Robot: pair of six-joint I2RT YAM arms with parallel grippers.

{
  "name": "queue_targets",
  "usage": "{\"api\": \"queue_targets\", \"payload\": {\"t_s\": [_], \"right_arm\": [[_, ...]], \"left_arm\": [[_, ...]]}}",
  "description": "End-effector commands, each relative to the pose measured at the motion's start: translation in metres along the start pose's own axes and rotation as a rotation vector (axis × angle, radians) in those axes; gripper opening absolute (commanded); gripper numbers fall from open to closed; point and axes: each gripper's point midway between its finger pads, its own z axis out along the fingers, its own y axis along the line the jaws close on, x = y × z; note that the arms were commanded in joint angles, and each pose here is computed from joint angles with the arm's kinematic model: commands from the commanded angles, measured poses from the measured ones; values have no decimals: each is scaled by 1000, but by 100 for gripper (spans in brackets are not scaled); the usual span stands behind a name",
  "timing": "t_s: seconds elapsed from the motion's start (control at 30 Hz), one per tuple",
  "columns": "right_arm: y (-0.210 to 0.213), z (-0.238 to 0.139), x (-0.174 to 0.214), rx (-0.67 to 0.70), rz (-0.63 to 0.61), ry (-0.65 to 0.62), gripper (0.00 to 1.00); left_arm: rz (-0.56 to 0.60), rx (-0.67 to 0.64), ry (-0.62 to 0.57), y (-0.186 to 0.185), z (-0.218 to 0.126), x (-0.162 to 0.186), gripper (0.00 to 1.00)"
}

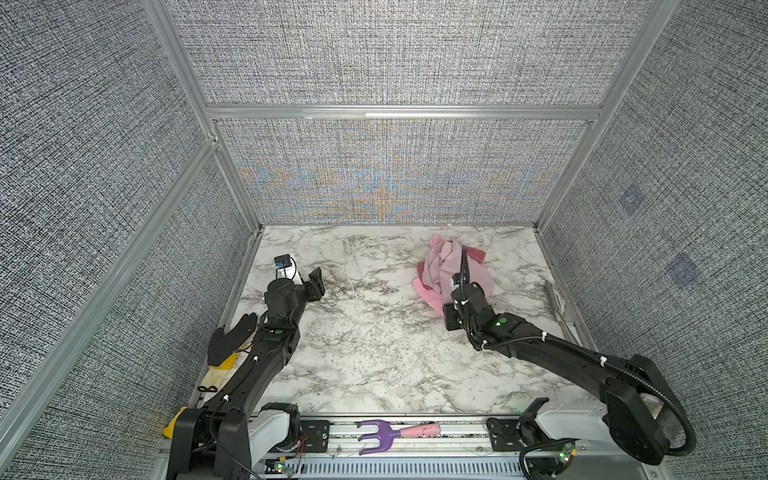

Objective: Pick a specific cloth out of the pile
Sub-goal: 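Move the right gripper down onto the pink cloth pile, then close the right gripper on the bright pink cloth in the pile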

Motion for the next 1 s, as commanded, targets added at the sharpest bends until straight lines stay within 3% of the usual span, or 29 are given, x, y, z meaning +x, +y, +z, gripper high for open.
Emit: {"api": "queue_targets", "payload": {"t_s": [0.0,0.33,0.77,0.87,0.97], "right_arm": [[-2,3,21,-4,100,55,48],[-4,30,35,5,151,113,42],[-16,58,28,28,202,100,37],[-19,64,30,39,205,108,28],[-20,65,28,52,206,105,5]], "left_arm": [[-21,28,9,-5,-1,2,69],[-35,43,28,-7,3,7,69],[-25,40,30,-7,7,6,69],[-25,38,34,-6,9,6,69],[-23,38,37,-7,9,6,69]]}}
